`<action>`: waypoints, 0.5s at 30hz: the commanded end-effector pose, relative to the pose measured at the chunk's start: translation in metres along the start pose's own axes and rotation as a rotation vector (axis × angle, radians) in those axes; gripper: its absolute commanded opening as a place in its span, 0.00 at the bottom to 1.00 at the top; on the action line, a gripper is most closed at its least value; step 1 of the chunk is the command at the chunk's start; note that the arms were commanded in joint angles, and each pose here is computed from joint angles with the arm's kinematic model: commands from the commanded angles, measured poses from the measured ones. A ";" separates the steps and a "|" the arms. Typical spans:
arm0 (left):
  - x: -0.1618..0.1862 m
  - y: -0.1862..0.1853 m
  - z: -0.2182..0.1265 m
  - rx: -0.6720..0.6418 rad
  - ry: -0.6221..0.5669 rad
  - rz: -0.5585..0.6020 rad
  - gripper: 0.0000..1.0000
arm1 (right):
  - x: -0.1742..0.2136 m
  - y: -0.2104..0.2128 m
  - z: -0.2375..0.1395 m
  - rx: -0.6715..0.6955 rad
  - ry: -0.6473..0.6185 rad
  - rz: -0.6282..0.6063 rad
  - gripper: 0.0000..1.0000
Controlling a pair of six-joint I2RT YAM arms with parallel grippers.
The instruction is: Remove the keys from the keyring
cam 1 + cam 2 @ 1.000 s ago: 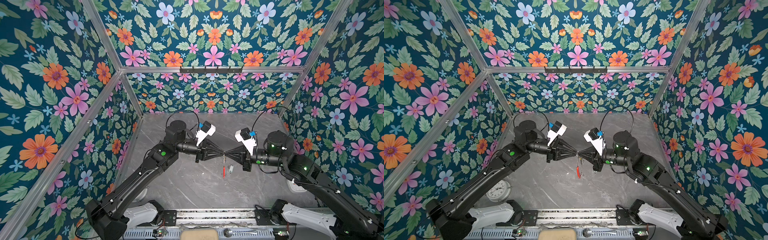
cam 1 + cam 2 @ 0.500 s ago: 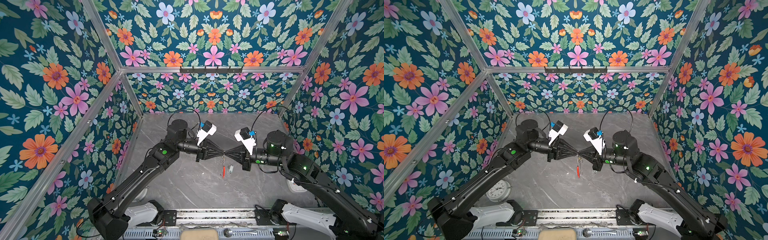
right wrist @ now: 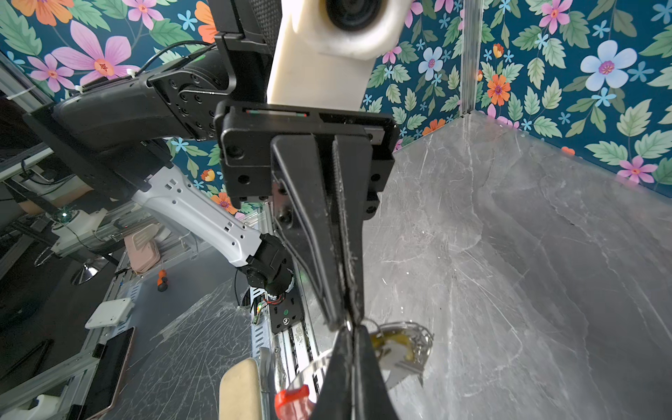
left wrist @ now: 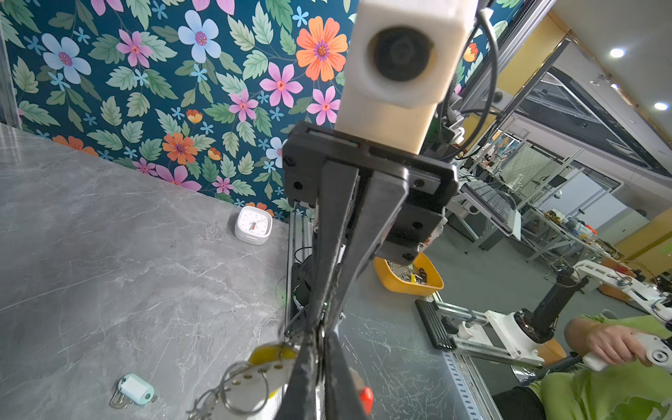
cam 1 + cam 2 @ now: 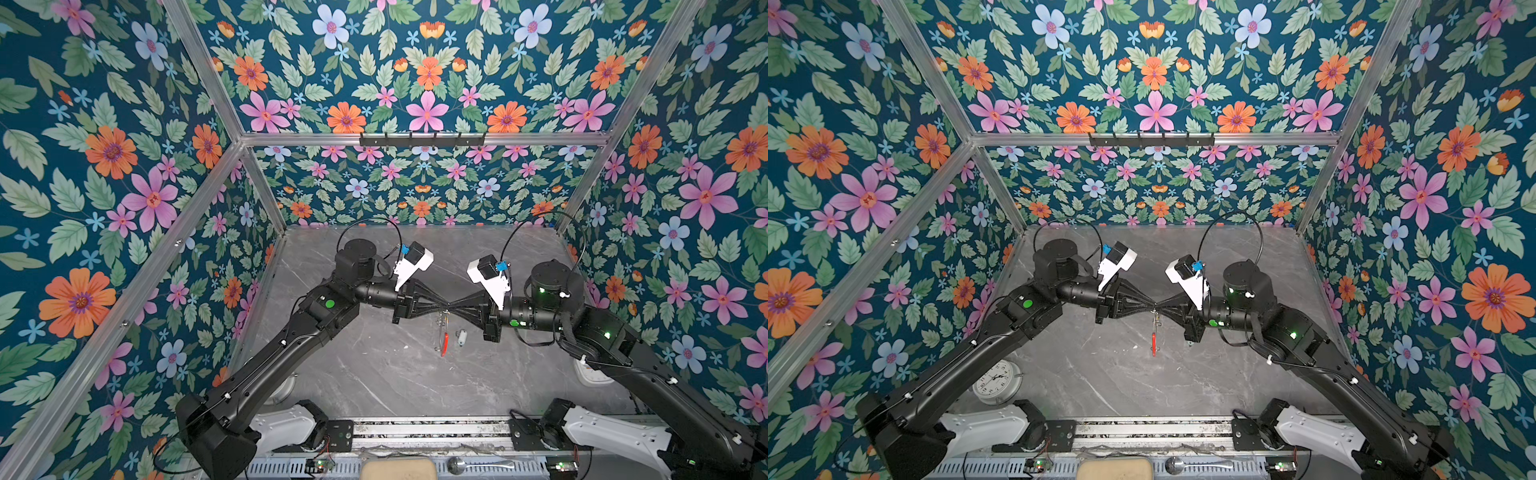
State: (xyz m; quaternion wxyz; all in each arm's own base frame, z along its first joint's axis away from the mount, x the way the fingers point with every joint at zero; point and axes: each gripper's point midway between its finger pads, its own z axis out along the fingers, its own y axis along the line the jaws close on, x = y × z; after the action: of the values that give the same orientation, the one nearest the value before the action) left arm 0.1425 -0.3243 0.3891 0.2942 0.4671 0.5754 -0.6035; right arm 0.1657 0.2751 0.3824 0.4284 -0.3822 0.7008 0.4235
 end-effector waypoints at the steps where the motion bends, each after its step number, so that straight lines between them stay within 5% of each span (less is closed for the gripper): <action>1: -0.002 -0.010 0.001 0.035 0.001 0.048 0.03 | -0.014 0.001 0.000 -0.003 -0.054 -0.025 0.00; 4: -0.002 -0.010 0.000 0.019 -0.006 0.069 0.00 | -0.015 0.000 -0.001 0.004 -0.060 -0.029 0.00; 11: -0.004 -0.014 -0.004 0.002 -0.019 0.113 0.00 | -0.014 0.001 -0.012 0.032 -0.084 -0.055 0.40; 15: -0.006 -0.020 -0.005 0.013 -0.031 0.135 0.00 | -0.006 0.006 -0.015 -0.010 -0.081 -0.073 0.49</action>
State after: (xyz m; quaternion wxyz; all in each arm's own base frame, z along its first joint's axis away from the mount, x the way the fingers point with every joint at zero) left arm 0.1320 -0.3186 0.3972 0.3245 0.4859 0.5543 -0.5927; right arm 0.1611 0.2637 0.3893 0.4575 -0.3772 0.6859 0.4219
